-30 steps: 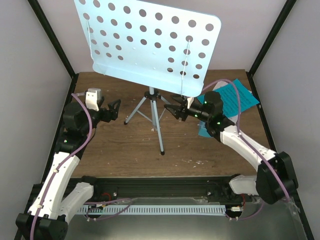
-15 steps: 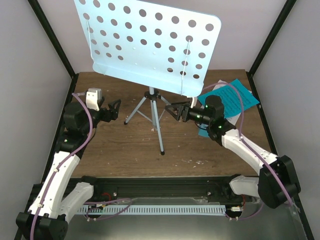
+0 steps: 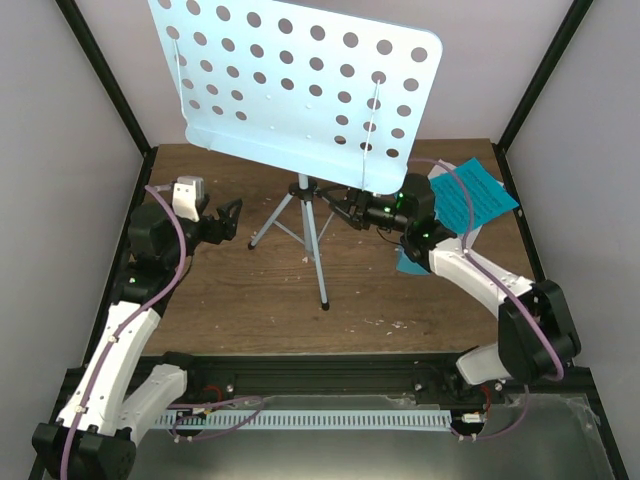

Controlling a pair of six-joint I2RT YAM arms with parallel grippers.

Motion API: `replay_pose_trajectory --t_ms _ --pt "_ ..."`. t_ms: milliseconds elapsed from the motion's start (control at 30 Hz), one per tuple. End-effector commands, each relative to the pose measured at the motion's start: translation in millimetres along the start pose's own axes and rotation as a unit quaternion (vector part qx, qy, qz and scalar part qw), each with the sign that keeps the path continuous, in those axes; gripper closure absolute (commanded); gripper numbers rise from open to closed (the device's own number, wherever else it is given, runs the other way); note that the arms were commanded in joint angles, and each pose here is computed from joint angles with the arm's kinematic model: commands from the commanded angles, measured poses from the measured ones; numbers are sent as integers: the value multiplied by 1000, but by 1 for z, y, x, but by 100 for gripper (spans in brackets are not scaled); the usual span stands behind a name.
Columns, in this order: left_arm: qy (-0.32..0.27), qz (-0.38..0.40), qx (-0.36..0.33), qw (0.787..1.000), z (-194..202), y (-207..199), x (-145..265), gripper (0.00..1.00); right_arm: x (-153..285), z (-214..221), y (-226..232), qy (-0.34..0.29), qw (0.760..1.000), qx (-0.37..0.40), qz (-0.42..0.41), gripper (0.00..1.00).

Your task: Pack up the instrument practice props

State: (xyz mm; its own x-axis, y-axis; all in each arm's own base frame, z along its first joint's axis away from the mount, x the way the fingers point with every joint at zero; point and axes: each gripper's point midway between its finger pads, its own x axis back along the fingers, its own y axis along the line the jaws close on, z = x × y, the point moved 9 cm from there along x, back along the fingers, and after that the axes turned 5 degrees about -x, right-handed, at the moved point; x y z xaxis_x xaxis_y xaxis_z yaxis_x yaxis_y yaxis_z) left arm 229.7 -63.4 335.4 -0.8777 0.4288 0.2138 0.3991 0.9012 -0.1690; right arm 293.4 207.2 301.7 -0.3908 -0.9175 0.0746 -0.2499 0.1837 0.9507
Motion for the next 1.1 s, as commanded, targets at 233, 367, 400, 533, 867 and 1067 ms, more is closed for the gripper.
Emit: replay_pose_trajectory --t_ms 233,367,400,533,867,1067 --pt "5 0 -7 1000 -1 1 -1 11 -17 -10 13 13 998 -33 -55 21" --pt "4 -2 -8 1000 -1 1 0 10 -16 -10 16 4 997 -36 -66 25" --pt "4 -1 -8 1000 -1 0 1 10 -17 -11 16 4 997 -37 -69 26" --pt "4 -1 -7 1000 -2 1 1 10 -21 -8 20 3 997 -37 -72 33" --pt "4 0 -7 1000 -2 0 1 11 -25 -5 15 7 996 -46 -70 59" --pt "3 -1 -7 1000 -2 0 2 10 -27 -2 10 10 996 -50 -69 66"
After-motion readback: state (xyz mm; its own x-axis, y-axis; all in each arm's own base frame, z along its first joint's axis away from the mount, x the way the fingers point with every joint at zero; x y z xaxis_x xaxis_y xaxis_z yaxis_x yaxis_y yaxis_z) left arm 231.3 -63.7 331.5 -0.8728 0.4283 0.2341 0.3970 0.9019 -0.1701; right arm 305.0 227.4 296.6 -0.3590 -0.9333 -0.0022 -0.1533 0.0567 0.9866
